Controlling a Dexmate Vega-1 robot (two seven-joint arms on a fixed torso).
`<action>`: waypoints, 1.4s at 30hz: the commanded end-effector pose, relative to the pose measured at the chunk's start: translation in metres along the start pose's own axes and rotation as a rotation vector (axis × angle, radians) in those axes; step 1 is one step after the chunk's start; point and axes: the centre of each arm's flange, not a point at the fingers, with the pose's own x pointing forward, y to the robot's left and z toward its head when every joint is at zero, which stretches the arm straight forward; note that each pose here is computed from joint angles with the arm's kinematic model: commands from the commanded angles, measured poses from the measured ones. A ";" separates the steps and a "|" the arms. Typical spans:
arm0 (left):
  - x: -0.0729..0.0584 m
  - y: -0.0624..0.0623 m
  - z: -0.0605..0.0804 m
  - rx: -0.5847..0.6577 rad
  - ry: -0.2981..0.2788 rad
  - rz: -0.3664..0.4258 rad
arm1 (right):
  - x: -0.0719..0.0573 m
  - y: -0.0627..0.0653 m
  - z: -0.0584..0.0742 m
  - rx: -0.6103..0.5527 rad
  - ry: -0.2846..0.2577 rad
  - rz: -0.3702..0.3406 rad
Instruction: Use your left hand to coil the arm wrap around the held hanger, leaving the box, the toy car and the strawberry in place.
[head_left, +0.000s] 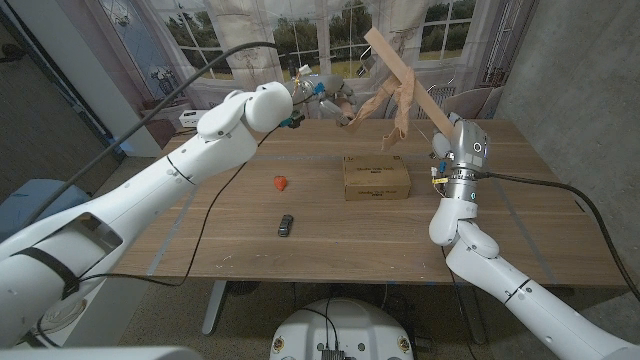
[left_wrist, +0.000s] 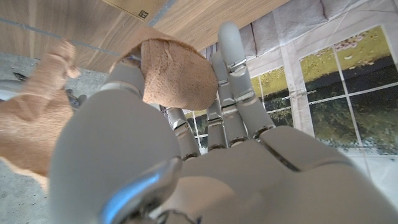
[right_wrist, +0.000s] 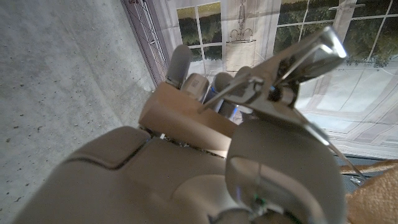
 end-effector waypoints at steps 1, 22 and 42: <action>-0.013 -0.017 0.022 0.016 -0.090 -0.020 | 0.007 0.009 -0.007 -0.025 0.062 0.000; -0.014 -0.023 0.075 0.056 -0.300 -0.027 | 0.013 0.022 -0.009 -0.105 0.060 0.018; -0.007 -0.015 0.089 0.064 -0.352 -0.008 | -0.006 0.026 0.006 -0.313 -0.134 -0.111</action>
